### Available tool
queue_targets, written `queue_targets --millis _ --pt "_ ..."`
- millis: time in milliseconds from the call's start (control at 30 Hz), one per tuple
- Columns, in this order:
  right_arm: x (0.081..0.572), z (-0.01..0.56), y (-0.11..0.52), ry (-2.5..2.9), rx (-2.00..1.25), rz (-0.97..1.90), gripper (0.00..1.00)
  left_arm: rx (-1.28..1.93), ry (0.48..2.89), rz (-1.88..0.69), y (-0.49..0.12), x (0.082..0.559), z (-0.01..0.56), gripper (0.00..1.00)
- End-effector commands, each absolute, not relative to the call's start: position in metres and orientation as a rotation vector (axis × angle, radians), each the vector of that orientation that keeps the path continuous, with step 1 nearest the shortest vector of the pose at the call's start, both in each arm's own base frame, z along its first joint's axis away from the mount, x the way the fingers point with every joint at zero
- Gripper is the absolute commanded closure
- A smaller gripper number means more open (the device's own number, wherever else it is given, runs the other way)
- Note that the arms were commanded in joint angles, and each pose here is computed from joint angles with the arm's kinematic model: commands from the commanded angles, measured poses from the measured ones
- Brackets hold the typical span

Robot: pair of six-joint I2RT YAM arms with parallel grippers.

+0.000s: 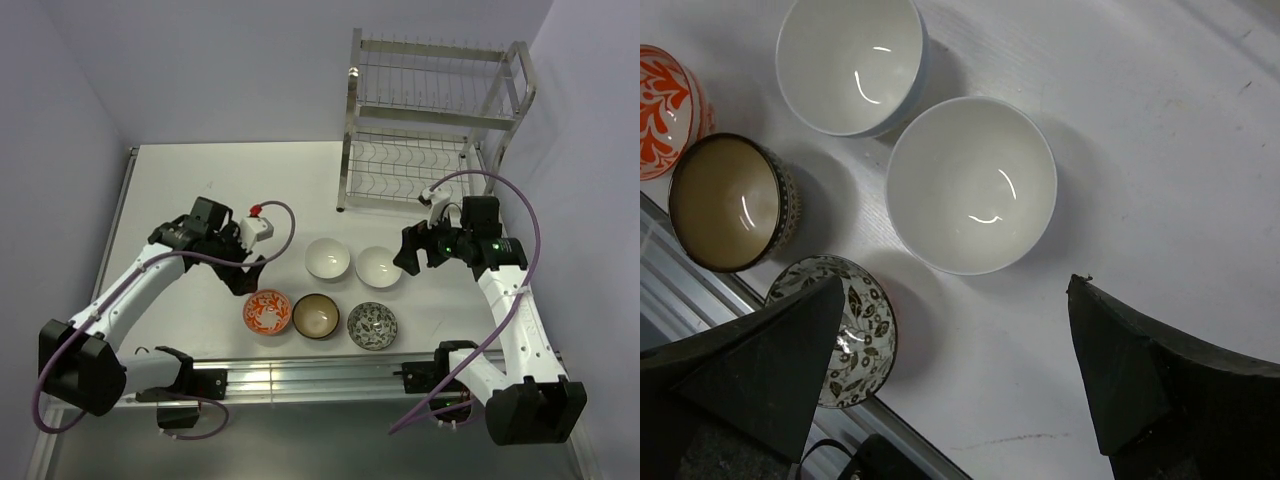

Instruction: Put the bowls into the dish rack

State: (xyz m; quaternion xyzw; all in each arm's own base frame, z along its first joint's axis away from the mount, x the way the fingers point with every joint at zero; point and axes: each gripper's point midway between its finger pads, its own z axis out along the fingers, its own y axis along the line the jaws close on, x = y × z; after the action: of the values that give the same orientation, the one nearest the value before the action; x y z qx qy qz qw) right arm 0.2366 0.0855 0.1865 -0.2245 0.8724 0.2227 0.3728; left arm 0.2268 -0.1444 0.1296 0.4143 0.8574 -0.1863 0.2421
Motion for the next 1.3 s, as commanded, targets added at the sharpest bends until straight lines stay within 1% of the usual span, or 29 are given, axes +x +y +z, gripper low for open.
queue_targets --millis 0,133,367,533,733,833,933,967,1067,1267 --pt "0.242 0.187 0.087 2.215 -0.556 0.586 0.00 1.135 2.344 -0.498 -0.156 0.225 0.121 0.02" --pt "0.242 0.185 0.088 2.224 -0.555 0.601 0.00 1.191 2.368 -0.499 -0.164 0.219 0.104 0.03" --pt "0.240 0.183 0.093 2.224 -0.544 0.643 0.00 1.226 2.388 -0.477 -0.170 0.224 0.088 0.04" --pt "0.236 0.179 0.101 2.227 -0.514 0.711 0.00 1.239 2.410 -0.450 -0.170 0.230 0.073 0.08" --pt "0.237 0.172 0.107 2.246 -0.471 0.770 0.00 1.276 2.440 -0.461 -0.172 0.229 0.057 0.17" --pt "0.240 0.170 0.107 2.254 -0.462 0.767 0.00 1.286 2.433 -0.491 -0.174 0.226 0.054 0.24" --pt "0.242 0.166 0.108 2.269 -0.451 0.782 0.00 1.320 2.430 -0.527 -0.176 0.221 0.053 0.37" --pt "0.242 0.166 0.109 2.270 -0.448 0.788 0.00 1.330 2.431 -0.541 -0.177 0.218 0.052 0.40" --pt "0.243 0.165 0.109 2.268 -0.438 0.793 0.00 1.358 2.434 -0.596 -0.178 0.209 0.051 0.44" --pt "0.243 0.164 0.117 2.275 -0.453 0.807 0.00 1.347 2.451 -0.623 -0.180 0.206 0.047 0.46"
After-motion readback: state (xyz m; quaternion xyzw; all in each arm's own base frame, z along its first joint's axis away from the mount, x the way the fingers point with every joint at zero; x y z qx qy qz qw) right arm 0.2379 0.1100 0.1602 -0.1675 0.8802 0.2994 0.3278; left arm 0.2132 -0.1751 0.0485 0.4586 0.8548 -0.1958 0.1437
